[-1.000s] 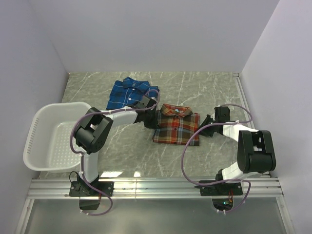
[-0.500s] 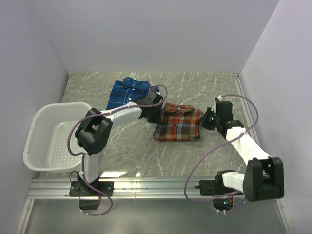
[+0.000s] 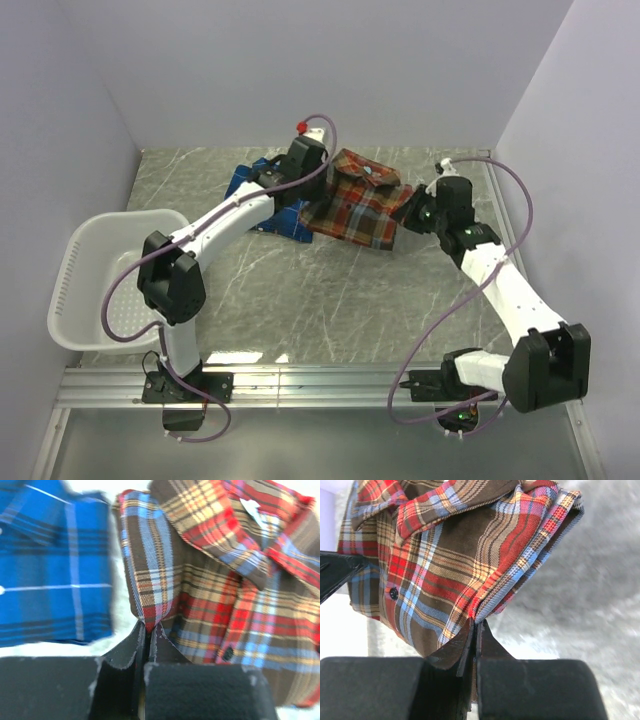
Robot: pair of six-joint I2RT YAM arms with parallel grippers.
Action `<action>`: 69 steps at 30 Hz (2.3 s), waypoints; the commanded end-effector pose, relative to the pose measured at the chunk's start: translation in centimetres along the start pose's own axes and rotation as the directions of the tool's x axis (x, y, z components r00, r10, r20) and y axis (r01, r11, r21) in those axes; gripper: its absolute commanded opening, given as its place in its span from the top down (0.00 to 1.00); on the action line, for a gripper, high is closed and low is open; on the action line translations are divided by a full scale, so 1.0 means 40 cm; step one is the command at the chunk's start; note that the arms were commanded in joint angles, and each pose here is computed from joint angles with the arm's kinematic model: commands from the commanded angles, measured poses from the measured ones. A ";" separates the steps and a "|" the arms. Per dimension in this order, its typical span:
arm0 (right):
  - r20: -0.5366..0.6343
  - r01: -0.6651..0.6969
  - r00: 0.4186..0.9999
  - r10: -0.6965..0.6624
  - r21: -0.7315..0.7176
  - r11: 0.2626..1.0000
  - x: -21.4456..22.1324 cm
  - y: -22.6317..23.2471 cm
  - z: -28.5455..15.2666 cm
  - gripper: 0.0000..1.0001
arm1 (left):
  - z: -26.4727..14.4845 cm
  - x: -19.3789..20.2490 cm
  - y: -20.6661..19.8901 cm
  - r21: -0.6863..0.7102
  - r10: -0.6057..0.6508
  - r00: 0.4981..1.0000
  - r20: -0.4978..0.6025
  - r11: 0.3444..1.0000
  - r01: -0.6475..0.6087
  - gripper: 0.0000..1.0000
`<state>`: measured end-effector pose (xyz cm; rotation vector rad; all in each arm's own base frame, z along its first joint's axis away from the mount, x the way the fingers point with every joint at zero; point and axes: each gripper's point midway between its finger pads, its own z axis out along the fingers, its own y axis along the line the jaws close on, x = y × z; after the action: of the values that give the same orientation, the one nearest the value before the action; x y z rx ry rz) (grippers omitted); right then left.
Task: Fold and stack the long sleeve shirts
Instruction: Neatly place the folded shirt to the corner
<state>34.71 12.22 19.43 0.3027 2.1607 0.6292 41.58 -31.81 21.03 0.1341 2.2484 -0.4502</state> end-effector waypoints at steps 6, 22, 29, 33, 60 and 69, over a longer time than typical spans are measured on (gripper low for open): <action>0.081 0.039 0.996 -0.024 -0.182 0.982 -0.095 0.195 0.123 1.00 | -0.051 -0.198 0.236 -0.214 0.036 0.979 0.200 0.977 0.008 1.00; -0.009 0.090 0.995 -0.100 -0.359 0.929 0.001 0.387 0.399 1.00 | 0.004 -0.193 0.635 -0.545 0.041 0.975 0.220 0.834 0.089 0.99; -0.060 0.094 0.990 -0.125 -0.377 0.921 0.077 0.390 0.475 1.00 | 0.058 -0.127 0.734 -0.587 0.003 0.984 0.179 0.803 0.104 0.99; -0.090 0.094 0.987 -0.134 -0.355 0.930 0.121 0.368 0.508 1.00 | 0.091 -0.098 0.756 -0.597 0.003 0.988 0.156 0.797 0.092 0.99; 0.071 0.154 0.988 -0.141 -0.257 0.954 0.003 0.338 0.226 0.30 | -0.029 -0.190 0.533 -0.221 -0.223 0.939 0.260 0.934 0.282 0.36; 0.066 0.119 0.992 -0.106 -0.234 0.965 0.057 0.233 0.106 0.32 | 0.110 -0.048 0.309 -0.078 -0.167 0.974 0.153 0.980 0.181 0.59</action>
<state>37.45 24.04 21.12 0.0357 2.0159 0.8131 49.50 -18.17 18.24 -0.2007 2.1222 -0.3425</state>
